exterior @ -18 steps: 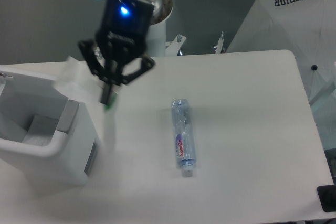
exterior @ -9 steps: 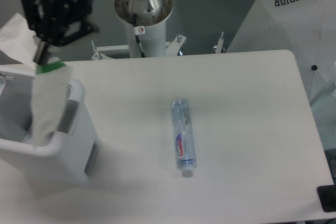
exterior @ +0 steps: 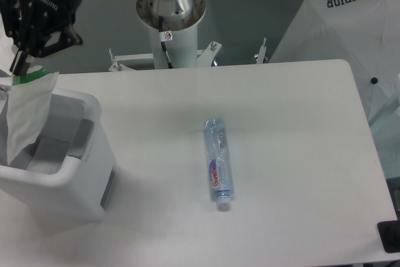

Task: Place the trash in the trash can
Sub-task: 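Open the gripper to drop the bag into the bin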

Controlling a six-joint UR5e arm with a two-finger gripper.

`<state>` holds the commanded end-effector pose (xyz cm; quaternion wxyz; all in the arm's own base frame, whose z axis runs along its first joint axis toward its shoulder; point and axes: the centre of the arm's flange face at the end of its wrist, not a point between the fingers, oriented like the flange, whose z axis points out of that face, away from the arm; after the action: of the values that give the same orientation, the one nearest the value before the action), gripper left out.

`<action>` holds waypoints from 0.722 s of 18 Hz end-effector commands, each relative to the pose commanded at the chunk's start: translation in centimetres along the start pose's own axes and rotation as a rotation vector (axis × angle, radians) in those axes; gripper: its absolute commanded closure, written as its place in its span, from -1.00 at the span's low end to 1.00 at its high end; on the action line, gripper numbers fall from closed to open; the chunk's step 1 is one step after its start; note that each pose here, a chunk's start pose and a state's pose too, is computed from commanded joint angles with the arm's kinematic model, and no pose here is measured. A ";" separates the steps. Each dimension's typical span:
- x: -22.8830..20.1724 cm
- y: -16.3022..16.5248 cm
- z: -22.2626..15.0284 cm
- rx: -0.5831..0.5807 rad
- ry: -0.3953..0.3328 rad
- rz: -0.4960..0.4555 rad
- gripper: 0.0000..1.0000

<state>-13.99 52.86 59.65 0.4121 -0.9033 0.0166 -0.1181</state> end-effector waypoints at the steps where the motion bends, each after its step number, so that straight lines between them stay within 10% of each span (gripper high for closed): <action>1: -0.1 0.2 0.2 -0.003 0.000 -0.002 0.48; 5: -0.2 0.8 0.6 -0.012 -0.006 -0.007 -1.00; 13: -2.4 1.2 -0.1 -0.034 -0.087 -0.028 -1.00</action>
<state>-16.28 52.31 58.31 0.3954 -0.9146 -0.0119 -0.0842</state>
